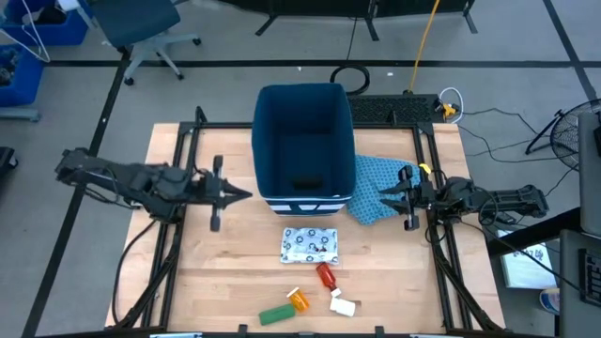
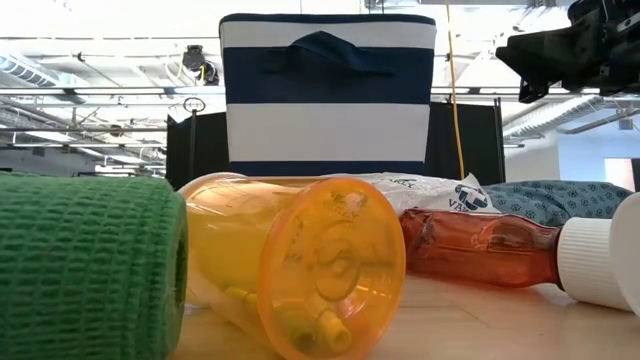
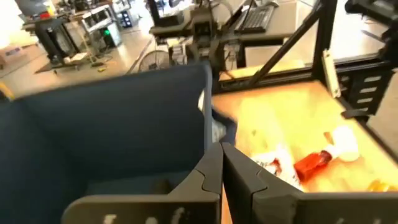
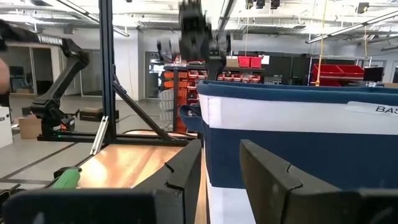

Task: Pick & place medical supplies in basket/bin
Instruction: Put the white medicine bottle into the blue bin

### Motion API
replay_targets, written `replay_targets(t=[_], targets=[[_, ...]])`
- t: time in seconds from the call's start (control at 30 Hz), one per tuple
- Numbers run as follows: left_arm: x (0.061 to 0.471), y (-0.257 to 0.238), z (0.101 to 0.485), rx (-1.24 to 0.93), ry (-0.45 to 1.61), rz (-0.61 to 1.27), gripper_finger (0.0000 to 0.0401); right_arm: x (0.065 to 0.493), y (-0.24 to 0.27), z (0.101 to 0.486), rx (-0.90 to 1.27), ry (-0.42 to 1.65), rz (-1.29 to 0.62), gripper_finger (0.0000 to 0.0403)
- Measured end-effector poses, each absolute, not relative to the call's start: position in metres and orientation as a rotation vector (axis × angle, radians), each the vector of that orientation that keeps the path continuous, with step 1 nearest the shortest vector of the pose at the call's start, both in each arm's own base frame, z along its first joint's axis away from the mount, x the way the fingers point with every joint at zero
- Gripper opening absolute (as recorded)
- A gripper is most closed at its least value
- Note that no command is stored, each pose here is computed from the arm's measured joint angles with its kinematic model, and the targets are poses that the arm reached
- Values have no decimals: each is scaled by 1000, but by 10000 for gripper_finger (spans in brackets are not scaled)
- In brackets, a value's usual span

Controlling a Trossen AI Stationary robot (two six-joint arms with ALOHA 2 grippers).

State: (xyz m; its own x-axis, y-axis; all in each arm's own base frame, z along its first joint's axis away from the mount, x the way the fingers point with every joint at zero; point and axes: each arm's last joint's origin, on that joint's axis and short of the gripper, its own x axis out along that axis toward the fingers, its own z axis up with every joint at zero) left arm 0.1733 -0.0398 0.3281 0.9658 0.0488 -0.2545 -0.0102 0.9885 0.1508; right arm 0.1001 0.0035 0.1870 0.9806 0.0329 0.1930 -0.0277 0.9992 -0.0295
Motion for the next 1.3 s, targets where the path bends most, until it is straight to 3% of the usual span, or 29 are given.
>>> replay_targets(t=[0.23, 0.57, 0.9, 1.1, 1.3], targets=[[160, -38, 253, 54, 121, 7, 3, 100, 3, 186, -26, -182, 32, 102], [146, -43, 211, 10, 41, -67, 4, 101, 4, 185, 23, -169, 42, 95], [142, -40, 196, 20, 13, 62, 19, 100, 4, 186, 23, -183, 71, 41], [141, -39, 193, 37, 32, 92, 39, 95, 8, 203, -30, -356, 176, 36], [141, -40, 195, 61, 12, 36, 36, 102, 8, 209, -53, -284, 185, 28]])
